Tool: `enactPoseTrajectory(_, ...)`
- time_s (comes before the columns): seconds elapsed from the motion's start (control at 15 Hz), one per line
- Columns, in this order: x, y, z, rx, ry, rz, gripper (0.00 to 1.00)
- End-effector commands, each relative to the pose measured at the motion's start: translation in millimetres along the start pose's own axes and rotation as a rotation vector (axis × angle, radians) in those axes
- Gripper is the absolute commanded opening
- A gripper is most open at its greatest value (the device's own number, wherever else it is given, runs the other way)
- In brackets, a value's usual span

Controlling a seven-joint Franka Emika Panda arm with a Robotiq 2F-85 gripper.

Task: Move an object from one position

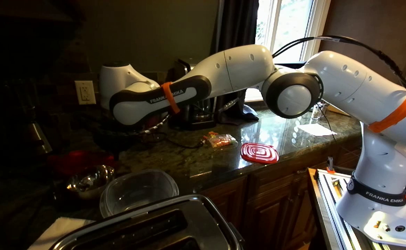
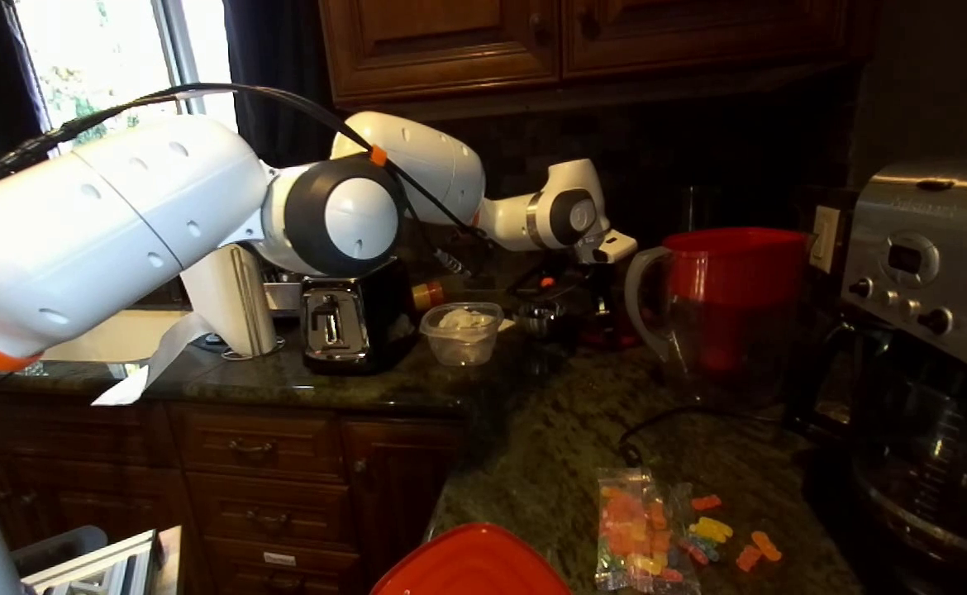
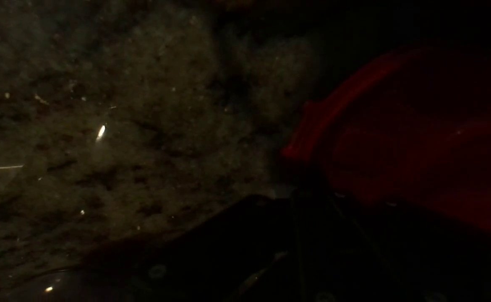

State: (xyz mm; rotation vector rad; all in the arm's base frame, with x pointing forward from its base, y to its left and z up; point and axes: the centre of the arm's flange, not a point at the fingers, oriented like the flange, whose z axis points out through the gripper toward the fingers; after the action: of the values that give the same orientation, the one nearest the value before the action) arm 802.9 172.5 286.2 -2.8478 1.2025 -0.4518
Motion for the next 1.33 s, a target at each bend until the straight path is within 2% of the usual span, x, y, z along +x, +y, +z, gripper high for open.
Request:
enactPoseTrajectory(0.0, 9.6, -15.2, -17.7, 0.034, 0.018, 0.027, 0.00)
enactPoseTrajectory(0.27, 15.8, -15.0, -54.1, 0.096, 0.058, 0.045, 0.00)
enactPoseTrajectory(0.47, 16.6, 0.1, -96.0, 0.060, 0.053, 0.030, 0.00)
enactPoseTrajectory(0.8, 6.6, 32.4, -182.4, -0.022, 0.121, 0.015, 0.00)
enactPoseTrajectory(0.93, 7.5, 48.0, -209.5, -0.054, 0.139, 0.044, 0.00)
enactPoseTrajectory(1.27, 9.3, 83.7, -259.1, -0.027, 0.206, 0.196, 0.00)
